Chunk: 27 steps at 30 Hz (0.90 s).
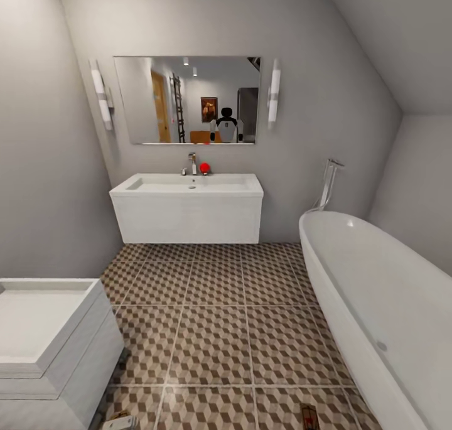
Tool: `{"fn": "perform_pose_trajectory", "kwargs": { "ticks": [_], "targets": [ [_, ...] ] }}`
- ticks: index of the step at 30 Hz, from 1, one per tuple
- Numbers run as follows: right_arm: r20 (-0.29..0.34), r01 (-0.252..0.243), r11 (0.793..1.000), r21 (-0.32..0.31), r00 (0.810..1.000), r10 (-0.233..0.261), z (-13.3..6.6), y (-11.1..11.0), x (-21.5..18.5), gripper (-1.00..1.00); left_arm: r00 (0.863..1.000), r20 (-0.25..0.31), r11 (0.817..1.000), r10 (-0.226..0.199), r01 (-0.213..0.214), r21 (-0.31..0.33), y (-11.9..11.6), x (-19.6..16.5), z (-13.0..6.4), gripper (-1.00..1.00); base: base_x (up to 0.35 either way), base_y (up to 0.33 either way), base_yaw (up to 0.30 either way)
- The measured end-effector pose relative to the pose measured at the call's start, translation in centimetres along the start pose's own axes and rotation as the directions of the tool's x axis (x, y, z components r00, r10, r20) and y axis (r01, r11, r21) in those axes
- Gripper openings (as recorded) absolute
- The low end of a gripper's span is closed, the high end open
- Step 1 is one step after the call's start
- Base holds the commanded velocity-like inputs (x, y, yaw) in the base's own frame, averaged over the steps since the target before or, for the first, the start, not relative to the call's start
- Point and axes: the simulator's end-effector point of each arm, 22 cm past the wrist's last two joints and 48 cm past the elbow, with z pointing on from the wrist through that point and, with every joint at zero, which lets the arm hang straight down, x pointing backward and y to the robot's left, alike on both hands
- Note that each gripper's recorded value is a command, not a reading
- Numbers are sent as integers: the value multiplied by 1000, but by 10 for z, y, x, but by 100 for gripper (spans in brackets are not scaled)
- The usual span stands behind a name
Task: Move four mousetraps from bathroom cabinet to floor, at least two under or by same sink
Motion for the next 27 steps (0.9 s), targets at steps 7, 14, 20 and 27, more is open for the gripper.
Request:
{"fn": "perform_pose_trajectory", "kwargs": {
  "ticks": [7,14,20,27],
  "targets": [
    [0,0,1000,-1,1000,0,0,1,0,-100,1000,-1,1000,0,0,0,0,1,0,-100,14,0,0],
    [-2,1,1000,-3,1000,-1,0,2,1,-100,1000,-1,1000,0,0,0,0,0,0,-100,16,0,0],
    [-1,1,1000,-4,1000,-1,0,2,1,-100,1000,-1,1000,0,0,-1,1,0,0,-100,80,0,0],
    [-2,-1,1000,-7,1000,1,0,6,1,-100,1000,-2,1000,0,0,-2,2,1,0,-100,100,0,0]
  ]
}}
